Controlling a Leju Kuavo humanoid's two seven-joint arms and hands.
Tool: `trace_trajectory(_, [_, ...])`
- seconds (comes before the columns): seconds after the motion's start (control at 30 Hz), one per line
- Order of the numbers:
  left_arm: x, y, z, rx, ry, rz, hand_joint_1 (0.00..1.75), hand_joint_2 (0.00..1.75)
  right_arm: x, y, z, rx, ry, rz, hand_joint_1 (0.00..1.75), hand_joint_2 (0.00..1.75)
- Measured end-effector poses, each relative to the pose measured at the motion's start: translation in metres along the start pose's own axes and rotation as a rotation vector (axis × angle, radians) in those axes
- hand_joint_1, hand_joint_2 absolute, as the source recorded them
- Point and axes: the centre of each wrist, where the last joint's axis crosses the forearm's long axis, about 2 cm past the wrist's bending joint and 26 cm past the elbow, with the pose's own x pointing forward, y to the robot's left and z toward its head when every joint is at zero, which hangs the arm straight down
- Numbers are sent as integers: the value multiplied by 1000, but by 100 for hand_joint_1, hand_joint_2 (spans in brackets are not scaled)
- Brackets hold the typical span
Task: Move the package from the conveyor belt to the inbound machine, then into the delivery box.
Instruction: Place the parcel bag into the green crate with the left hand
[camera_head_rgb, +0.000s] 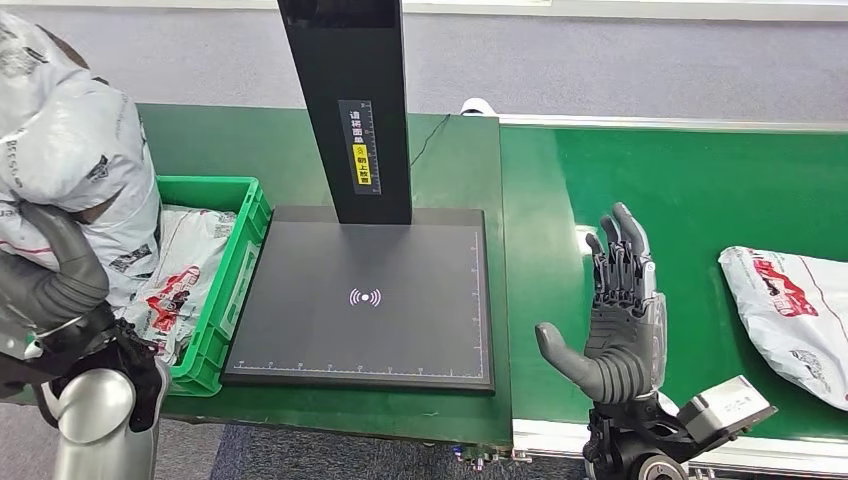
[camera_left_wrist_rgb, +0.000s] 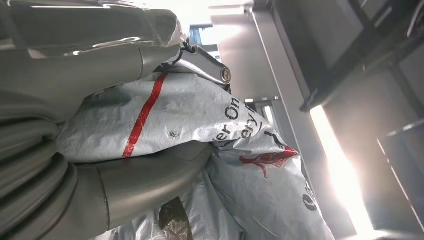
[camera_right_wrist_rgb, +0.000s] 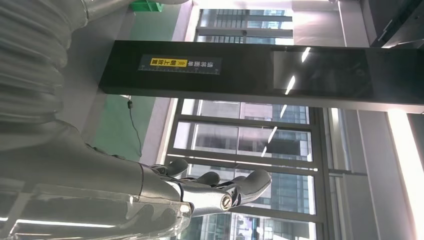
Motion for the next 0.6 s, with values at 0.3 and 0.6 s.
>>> trace_trajectory(0.3, [-4,7,-2,23,5,-24,175,175,0,0,0,0,-3,0,0,175])
trace_trajectory(0.6, [-9,10,-1,25,64,-67,175,175,1,0,0,-1,-3,-1,0,175])
